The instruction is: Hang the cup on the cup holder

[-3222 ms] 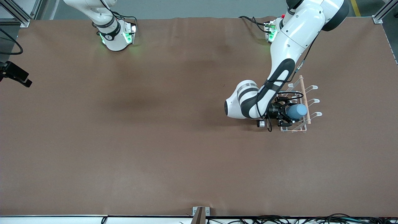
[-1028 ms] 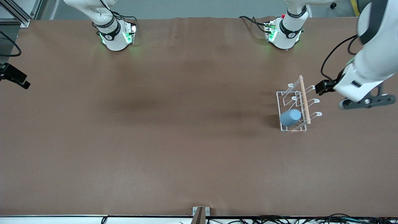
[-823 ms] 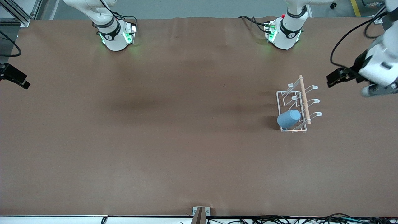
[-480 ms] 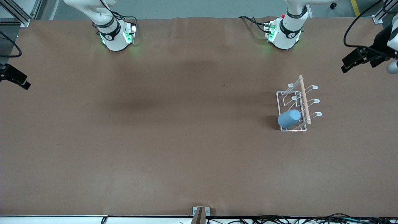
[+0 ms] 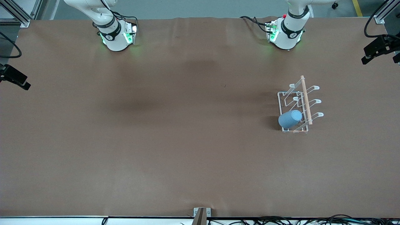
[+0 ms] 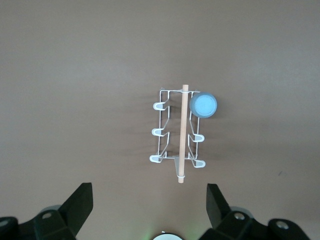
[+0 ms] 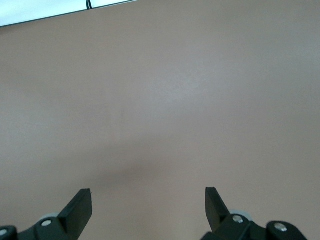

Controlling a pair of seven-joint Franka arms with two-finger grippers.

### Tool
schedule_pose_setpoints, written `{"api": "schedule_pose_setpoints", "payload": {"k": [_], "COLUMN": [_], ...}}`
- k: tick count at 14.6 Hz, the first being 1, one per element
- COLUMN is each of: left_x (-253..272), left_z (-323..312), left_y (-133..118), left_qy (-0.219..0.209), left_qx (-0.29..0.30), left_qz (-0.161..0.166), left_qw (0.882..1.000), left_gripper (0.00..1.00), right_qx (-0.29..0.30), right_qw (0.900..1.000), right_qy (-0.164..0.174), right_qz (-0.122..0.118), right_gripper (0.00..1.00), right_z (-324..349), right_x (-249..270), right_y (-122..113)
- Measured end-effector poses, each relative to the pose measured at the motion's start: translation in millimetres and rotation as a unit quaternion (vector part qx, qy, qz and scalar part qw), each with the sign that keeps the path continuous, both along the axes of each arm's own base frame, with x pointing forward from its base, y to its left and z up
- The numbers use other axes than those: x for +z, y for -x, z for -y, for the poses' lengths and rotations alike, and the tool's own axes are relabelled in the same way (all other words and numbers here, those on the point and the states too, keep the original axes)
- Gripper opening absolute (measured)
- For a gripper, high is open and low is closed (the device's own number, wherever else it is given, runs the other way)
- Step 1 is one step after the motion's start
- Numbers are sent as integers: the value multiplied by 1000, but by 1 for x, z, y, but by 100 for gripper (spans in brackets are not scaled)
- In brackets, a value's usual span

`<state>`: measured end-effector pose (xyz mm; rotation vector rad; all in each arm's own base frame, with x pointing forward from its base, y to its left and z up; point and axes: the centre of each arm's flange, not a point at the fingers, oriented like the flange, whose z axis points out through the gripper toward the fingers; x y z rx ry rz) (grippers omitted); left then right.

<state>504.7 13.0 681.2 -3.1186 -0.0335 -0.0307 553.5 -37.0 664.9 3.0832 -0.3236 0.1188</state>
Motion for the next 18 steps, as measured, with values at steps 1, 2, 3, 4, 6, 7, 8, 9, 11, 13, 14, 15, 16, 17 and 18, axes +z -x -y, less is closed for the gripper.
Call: {"api": "schedule_pose_setpoints", "payload": {"k": [1, 2, 3, 4, 6, 7, 8, 9, 11, 13, 14, 15, 16, 17, 18], "left_x": [-1, -2, -4, -7, -14, -16, -18, -20, -20, -19, -20, -21, -22, -22, -23], "left_z": [0, 0, 1, 2, 8, 14, 20, 25, 29, 30, 31, 31, 31, 32, 32], "left_y": [-1, -3, -5, -9, -15, -18, -19, -20, -20, -21, -22, -23, -23, -24, -24], "left_qy": [0, 0, 0, 0, -1, -2, -2, -3, -3, 0, 7, 12, 13, 13, 13], "left_qx": [5, 12, 16, 21, 43, 49, 51, 51, 46, 32, 26, 22, 21, 21, 21], "left_qz": [0, 0, -2, -4, -9, -11, -12, -13, -13, -10, -8, -8, -8, -9, -9], "left_qw": [1000, 1000, 1000, 1000, 999, 999, 999, 999, 999, 999, 1000, 1000, 1000, 1000, 1000], "left_gripper": [100, 100, 100, 100, 100, 100, 100, 100, 100, 100, 100, 100, 100, 100, 100], "right_qx": [0, 0, 0, 0, 0, 0, -1, -1, -4, -5, -5, -5, -5, -5, -5], "right_qw": [1000, 1000, 1000, 1000, 1000, 1000, 1000, 1000, 1000, 1000, 1000, 1000, 1000, 1000, 1000], "right_qy": [0, 0, 0, 0, 0, 0, 0, 0, 0, 0, 0, 0, 0, 0, 0], "right_qz": [0, 0, 0, 0, 0, 0, 0, -1, -1, -1, -1, -1, -1, -1, -1], "right_gripper": [100, 100, 100, 100, 100, 100, 100, 100, 100, 100, 100, 100, 100, 100, 100], "right_z": [0, 0, 0, 0, 0, 0, 1, 1, 4, 6, 6, 6, 6, 6, 6], "right_x": [0, 0, 0, 0, 0, 0, -1, -1, -1, -1, -1, -1, -1, -1, -1], "right_y": [0, 0, 0, 0, 0, 0, 0, 0, 0, 0, 0, 0, 0, 0, 0]}}
